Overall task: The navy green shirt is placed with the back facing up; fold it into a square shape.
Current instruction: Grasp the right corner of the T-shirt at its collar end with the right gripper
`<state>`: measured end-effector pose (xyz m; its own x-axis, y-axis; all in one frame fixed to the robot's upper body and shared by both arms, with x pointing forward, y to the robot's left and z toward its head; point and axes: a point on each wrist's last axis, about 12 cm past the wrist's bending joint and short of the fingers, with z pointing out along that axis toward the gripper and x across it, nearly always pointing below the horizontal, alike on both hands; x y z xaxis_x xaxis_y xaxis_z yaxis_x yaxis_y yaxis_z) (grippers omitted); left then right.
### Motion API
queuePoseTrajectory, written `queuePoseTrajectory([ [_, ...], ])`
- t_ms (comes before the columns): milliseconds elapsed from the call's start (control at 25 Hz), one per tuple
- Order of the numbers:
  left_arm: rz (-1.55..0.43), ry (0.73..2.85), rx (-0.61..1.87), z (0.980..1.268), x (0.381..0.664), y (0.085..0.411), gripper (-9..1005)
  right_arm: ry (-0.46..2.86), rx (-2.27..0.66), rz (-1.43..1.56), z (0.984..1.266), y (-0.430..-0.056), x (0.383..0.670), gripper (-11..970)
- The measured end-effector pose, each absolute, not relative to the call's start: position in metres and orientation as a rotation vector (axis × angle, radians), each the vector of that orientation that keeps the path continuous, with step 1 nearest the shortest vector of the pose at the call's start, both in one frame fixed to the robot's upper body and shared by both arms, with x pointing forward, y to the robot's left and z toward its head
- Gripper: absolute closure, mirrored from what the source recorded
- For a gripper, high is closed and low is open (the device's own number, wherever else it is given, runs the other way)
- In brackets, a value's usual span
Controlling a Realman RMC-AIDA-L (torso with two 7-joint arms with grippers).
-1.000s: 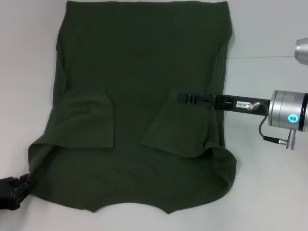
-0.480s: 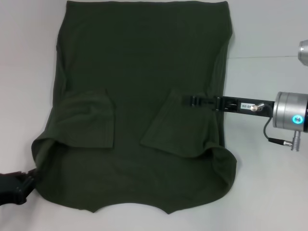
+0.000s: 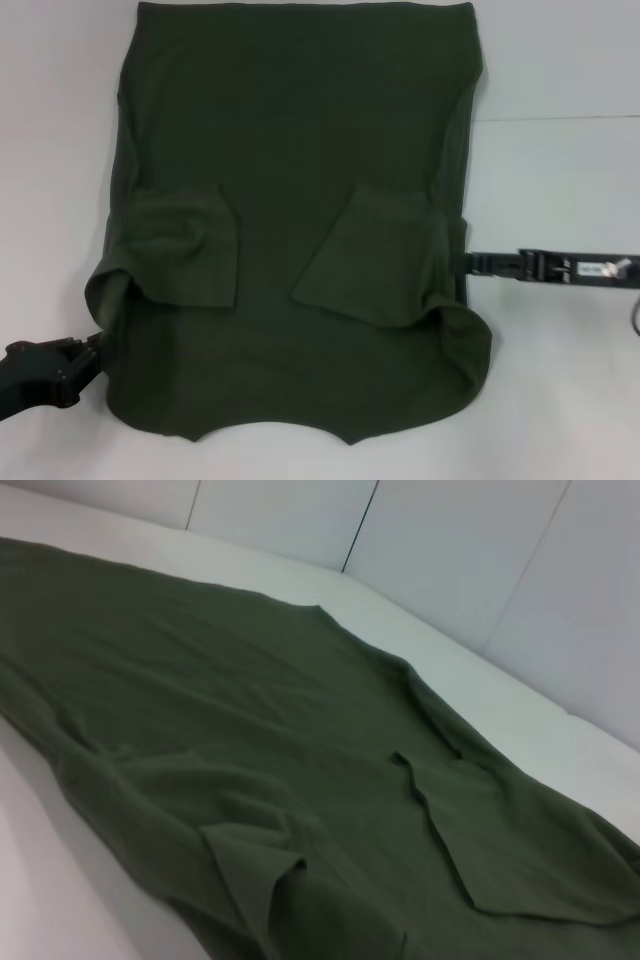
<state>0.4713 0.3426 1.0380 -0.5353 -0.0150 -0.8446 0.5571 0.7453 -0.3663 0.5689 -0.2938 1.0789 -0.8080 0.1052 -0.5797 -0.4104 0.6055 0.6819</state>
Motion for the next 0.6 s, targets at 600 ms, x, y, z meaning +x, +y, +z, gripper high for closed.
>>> queuePoseTrajectory([
  [600, -0.793, 2.010, 0.406, 1.038, 0.475, 0.339, 955, 2.302, -0.185, 1.114, 1.049, -0.311, 0.536, 257],
])
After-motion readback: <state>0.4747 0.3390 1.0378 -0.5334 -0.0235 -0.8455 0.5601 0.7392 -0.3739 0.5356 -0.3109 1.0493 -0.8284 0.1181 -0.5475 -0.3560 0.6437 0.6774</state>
